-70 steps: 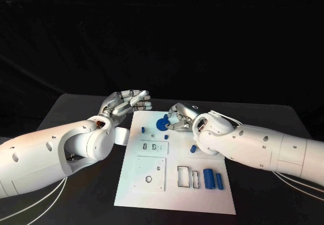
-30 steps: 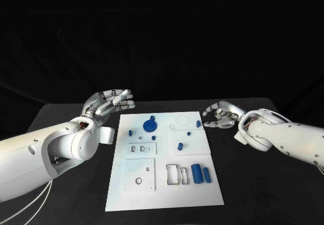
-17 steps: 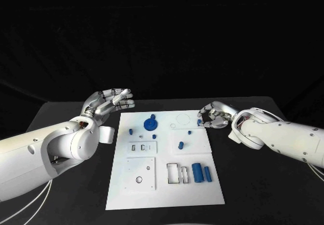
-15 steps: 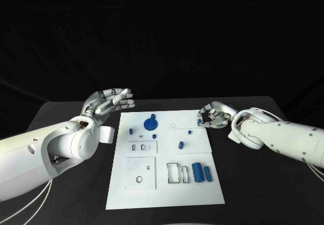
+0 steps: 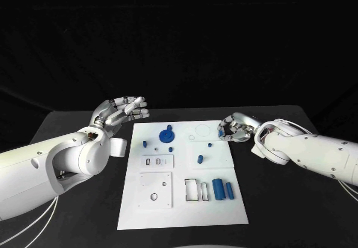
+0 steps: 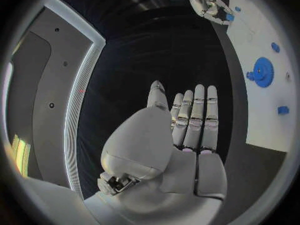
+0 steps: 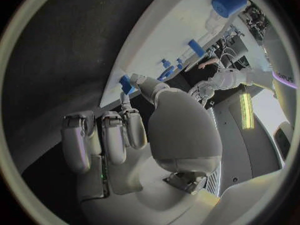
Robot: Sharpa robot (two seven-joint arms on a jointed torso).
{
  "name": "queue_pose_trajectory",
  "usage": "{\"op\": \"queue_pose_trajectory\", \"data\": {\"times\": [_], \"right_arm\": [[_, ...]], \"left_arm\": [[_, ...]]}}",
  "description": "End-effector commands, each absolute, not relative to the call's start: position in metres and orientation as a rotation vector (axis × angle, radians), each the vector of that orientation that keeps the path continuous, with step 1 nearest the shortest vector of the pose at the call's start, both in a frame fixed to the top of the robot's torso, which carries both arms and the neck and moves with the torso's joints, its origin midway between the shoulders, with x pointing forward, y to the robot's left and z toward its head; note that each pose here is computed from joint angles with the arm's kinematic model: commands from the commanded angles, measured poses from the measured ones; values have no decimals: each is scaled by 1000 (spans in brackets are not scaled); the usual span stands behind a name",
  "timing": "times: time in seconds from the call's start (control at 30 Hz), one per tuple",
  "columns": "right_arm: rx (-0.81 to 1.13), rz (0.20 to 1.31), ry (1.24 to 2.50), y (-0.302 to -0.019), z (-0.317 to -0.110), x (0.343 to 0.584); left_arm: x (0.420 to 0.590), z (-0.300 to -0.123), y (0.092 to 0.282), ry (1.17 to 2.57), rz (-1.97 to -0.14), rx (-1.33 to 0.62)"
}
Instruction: Assemble the parts on the task board
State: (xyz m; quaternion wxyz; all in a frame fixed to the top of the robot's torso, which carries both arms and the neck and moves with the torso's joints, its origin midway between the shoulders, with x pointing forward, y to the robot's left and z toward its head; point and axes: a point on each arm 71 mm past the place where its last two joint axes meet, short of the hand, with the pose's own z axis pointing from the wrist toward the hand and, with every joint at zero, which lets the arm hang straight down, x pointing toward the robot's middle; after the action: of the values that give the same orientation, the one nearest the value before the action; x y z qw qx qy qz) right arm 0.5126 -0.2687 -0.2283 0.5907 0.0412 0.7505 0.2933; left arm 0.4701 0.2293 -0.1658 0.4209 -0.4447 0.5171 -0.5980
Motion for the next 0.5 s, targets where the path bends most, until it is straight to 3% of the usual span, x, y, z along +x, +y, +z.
{"op": "queue_pose_trajectory", "data": {"times": [0.03,0.5], "right_arm": [[77,676,1760,-267,-230,512],[90,670,1746,-268,-229,513]], "left_arm": [[470,-164,227,1294,-1522,-1099],[469,-164,227,1295,-1520,-1100]]}}
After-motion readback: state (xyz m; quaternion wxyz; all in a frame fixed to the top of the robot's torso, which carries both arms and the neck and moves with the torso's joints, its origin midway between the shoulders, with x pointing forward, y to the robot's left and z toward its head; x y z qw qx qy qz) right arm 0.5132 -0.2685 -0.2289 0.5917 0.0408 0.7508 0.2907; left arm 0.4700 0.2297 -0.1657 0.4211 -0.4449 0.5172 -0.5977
